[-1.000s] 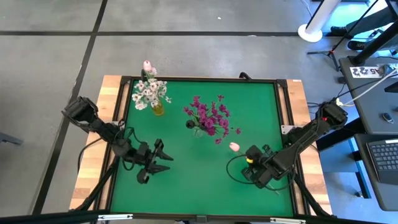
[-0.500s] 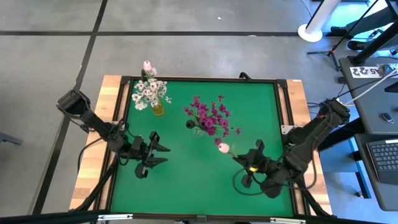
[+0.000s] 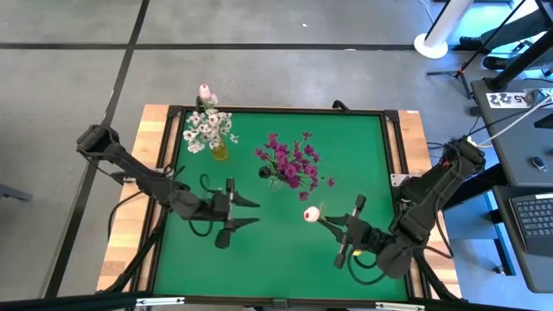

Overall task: Sort flowers into vase by color
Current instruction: Put the pink tulip into the yellow vase

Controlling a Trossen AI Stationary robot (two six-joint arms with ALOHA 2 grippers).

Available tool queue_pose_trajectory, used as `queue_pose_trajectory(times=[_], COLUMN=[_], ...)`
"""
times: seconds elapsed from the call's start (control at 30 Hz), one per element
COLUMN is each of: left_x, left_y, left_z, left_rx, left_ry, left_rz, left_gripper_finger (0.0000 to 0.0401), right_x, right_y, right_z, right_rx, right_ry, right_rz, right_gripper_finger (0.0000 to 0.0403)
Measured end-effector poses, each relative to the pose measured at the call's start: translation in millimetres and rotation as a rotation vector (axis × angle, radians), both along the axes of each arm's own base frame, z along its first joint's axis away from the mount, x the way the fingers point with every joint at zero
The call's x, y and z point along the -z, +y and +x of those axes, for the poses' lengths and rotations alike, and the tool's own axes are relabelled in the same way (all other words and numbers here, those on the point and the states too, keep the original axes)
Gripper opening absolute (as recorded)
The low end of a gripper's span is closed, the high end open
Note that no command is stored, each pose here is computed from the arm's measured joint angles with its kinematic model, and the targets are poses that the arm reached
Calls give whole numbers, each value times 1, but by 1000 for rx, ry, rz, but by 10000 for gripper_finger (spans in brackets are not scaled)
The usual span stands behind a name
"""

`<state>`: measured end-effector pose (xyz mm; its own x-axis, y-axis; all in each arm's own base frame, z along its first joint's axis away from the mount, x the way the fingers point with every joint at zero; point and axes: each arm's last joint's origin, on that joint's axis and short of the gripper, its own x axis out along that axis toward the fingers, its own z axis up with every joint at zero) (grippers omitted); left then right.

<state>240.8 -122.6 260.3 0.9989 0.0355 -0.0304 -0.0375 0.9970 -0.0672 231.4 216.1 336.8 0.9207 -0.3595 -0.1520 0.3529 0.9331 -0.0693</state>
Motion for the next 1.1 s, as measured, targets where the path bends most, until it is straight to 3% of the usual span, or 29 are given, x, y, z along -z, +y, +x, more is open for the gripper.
queue_pose_trajectory(times=[0.17, 0.37, 0.47, 0.7, 0.9, 1.0, 1.1], left_x=[-20, -38, -43, -63, -74, -73, -71], left_y=[1, -2, -3, 6, 15, 14, 13], left_z=[11, 11, 8, -13, -27, -26, -25], left_rx=[-40, -27, -19, -9, -9, -8, -1], left_ry=[143, 121, 107, 77, 60, 68, 75], left_rz=[3, 12, 25, 13, 2, 7, 11], left_gripper_finger=[174, 174, 174, 174, 174, 174, 174], right_x=[-8, -18, -12, 18, 24, 33, 45], right_y=[5, 6, 5, 5, 10, -2, -20], right_z=[4, 26, 45, 87, 92, 96, 101], right_rx=[-124, -514, -633, -689, -669, -663, -716], right_ry=[-7, -75, -110, -174, -250, -283, -335], right_rz=[-35, -14, -41, -189, -326, -325, -251], right_gripper_finger=[4, 3, 3, 2, 2, 1, 1])
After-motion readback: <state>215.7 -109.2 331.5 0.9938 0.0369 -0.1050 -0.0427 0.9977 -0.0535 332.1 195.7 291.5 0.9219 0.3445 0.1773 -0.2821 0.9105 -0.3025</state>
